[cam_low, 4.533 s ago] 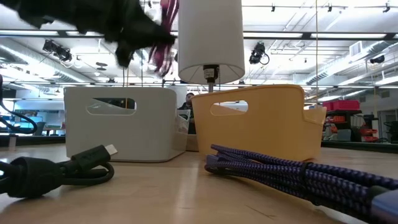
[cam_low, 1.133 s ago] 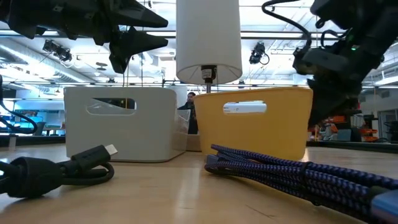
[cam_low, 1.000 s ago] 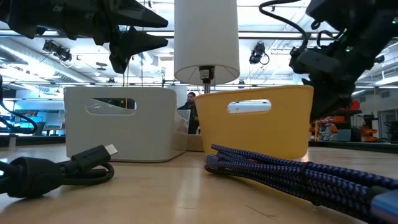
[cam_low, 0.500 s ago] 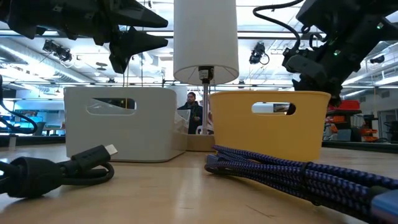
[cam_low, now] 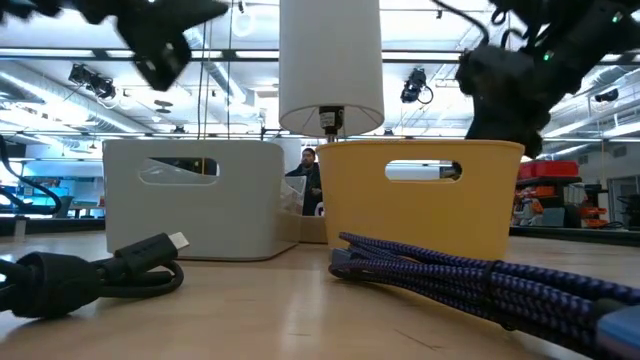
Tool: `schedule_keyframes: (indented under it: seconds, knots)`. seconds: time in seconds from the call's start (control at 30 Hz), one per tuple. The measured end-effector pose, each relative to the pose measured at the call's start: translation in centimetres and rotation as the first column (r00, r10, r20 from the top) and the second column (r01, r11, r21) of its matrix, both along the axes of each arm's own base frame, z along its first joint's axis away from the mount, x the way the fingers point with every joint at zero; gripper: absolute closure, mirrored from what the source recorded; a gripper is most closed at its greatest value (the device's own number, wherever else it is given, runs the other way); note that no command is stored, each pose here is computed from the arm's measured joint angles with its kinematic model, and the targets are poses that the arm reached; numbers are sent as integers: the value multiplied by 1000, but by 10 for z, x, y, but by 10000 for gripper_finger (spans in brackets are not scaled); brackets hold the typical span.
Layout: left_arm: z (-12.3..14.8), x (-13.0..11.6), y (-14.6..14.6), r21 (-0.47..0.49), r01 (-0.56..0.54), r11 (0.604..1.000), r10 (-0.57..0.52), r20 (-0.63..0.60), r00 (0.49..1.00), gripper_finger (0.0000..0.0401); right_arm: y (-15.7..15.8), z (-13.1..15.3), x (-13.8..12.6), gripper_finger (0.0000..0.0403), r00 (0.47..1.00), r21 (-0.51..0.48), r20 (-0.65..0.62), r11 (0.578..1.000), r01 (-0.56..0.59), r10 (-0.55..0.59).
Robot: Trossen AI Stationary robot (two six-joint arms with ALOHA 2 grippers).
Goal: Pick & Place USB Port
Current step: Put the black charger cable into the yellow bin
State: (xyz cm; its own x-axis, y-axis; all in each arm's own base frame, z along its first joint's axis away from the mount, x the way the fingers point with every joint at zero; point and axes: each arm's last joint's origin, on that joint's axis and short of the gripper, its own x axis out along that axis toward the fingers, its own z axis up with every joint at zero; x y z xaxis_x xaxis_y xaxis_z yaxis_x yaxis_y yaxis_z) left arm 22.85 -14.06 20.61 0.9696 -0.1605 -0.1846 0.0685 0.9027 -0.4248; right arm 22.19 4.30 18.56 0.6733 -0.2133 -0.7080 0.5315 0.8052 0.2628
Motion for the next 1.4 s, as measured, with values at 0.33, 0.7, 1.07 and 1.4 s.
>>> schedule_keyframes:
  seconds: [0.33, 0.7, 1.07, 1.4]
  knots:
    - [-2, 9, -34, -133, -68, 989, 28, -280, 960, 236, 3, 28, -15, 355, 990, -3, 131, 999, -49, 49]
    - [-19, 40, -63, -217, -6, 976, -125, -586, 800, 236, 2, 31, -16, 355, 989, -17, 136, 999, -50, 52]
    - [-22, 56, -75, -163, -59, 985, -86, -756, 649, 236, 2, 31, -16, 355, 989, -34, 133, 998, -53, 57]
    - [-42, 65, -80, -257, -78, 963, -165, -795, 583, 236, 2, 31, -16, 355, 989, -34, 134, 998, -53, 57]
